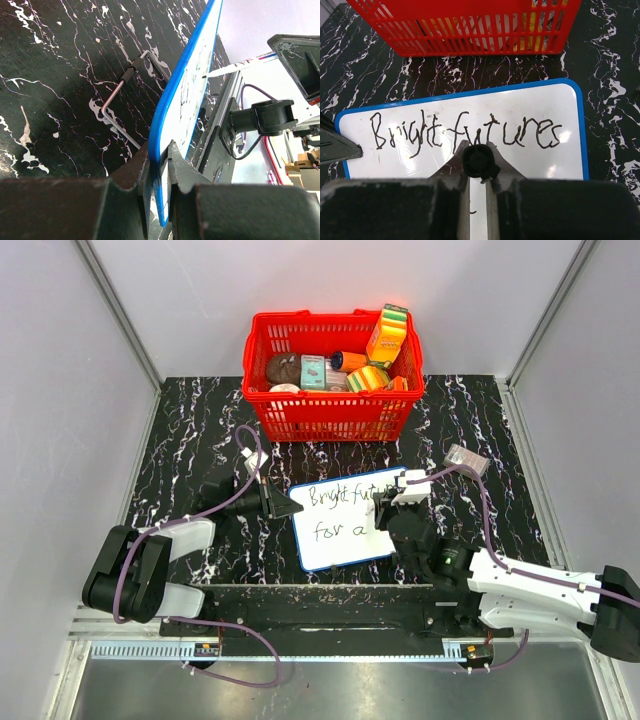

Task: Write a sentence on the whiteboard
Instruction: Write a sentence on the whiteboard, then put down the whiteboard marker without the cap at the corner of the board.

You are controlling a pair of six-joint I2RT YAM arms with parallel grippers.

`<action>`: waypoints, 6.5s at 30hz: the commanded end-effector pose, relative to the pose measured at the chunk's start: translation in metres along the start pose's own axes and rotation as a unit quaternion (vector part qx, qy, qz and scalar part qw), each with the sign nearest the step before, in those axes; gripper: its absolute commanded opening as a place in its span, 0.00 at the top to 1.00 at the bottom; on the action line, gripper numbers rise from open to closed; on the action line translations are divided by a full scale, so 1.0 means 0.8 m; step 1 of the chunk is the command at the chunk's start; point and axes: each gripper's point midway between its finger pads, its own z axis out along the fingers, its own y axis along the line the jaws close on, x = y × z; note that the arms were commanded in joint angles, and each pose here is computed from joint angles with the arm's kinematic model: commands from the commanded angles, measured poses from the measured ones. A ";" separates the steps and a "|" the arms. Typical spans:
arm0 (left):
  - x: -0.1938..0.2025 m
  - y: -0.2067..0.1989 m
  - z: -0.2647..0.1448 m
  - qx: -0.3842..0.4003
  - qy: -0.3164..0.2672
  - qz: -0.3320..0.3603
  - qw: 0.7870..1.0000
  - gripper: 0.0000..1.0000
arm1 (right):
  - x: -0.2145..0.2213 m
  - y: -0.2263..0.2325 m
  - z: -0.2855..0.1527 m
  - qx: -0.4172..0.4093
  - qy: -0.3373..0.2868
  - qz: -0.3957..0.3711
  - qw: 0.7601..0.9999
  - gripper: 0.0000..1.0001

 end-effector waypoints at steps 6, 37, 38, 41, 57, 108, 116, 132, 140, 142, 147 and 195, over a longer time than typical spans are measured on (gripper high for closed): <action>-0.004 0.038 0.002 -0.061 -0.013 0.033 0.998 1.00 | 0.003 0.003 0.001 -0.009 0.001 0.027 1.000 1.00; -0.003 0.038 0.003 -0.060 -0.012 0.032 0.998 1.00 | 0.057 -0.025 -0.020 -0.012 0.060 0.035 0.998 1.00; -0.003 0.038 0.003 -0.060 -0.013 0.032 0.998 1.00 | 0.057 -0.024 -0.020 -0.013 0.060 0.036 0.997 1.00; -0.003 0.038 0.003 -0.060 -0.013 0.032 0.998 1.00 | 0.061 -0.026 -0.020 -0.011 0.066 0.031 0.997 1.00; -0.003 0.038 0.003 -0.060 -0.013 0.032 0.998 1.00 | 0.019 -0.033 -0.026 -0.002 0.022 0.043 0.999 1.00; -0.004 0.037 0.003 -0.060 -0.013 0.033 0.998 1.00 | 0.018 -0.034 -0.008 0.019 0.028 0.019 0.999 1.00; -0.002 0.038 0.002 -0.060 -0.011 0.031 0.998 1.00 | 0.042 -0.042 -0.014 0.018 0.053 0.026 0.998 1.00; -0.004 0.038 0.003 -0.060 -0.013 0.034 0.998 1.00 | 0.052 -0.051 -0.021 0.018 0.065 0.028 0.997 1.00; -0.003 0.038 0.003 -0.060 -0.012 0.033 0.998 1.00 | 0.048 -0.057 -0.024 0.025 0.060 0.024 0.998 1.00; -0.003 0.038 0.003 -0.060 -0.012 0.033 0.998 1.00 | 0.045 -0.059 -0.025 0.028 0.057 0.026 0.998 1.00; -0.003 0.038 0.003 -0.060 -0.012 0.033 0.998 1.00 | 0.031 -0.059 -0.025 0.030 0.041 0.031 0.998 1.00; -0.053 -0.034 -0.093 -0.149 -0.191 0.085 0.967 0.01 | 0.023 -0.058 -0.111 -0.060 0.115 0.268 0.955 1.00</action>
